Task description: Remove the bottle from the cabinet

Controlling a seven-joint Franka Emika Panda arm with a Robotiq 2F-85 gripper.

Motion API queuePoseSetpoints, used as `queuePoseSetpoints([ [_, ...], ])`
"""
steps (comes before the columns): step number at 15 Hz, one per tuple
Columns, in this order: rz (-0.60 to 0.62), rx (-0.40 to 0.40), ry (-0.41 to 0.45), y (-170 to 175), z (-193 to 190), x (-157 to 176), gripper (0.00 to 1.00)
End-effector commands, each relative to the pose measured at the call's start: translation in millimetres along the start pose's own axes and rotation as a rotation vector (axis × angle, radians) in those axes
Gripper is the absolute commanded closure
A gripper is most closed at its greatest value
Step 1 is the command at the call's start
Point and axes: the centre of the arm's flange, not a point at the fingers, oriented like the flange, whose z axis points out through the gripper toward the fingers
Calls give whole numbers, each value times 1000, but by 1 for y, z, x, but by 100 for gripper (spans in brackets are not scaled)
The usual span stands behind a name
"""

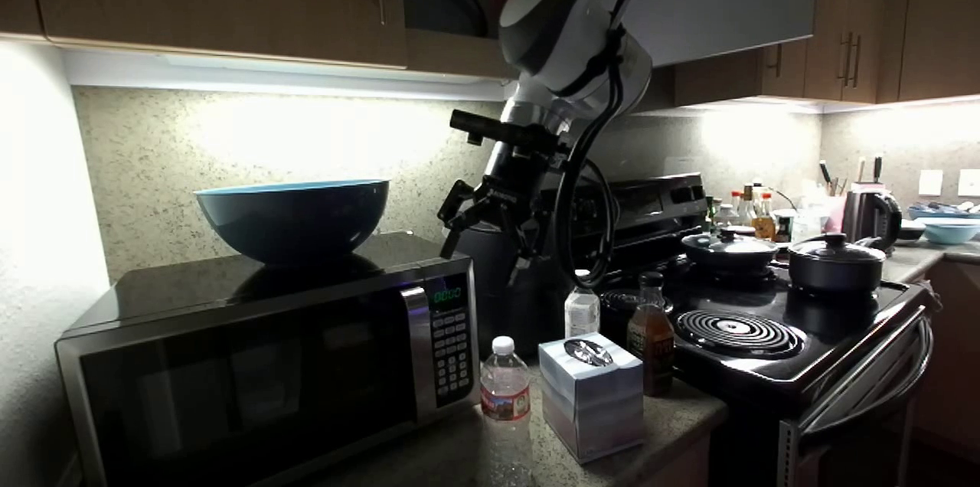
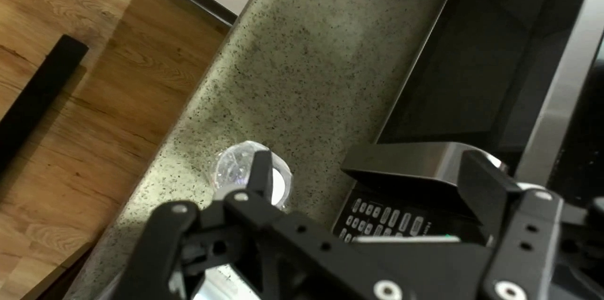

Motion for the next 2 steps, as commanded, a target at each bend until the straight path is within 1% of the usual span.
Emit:
queuePoseSetpoints([
  [1,-3,4,1,1,-4,-4,0],
  [2,-5,6,2,2,-6,-7,0],
])
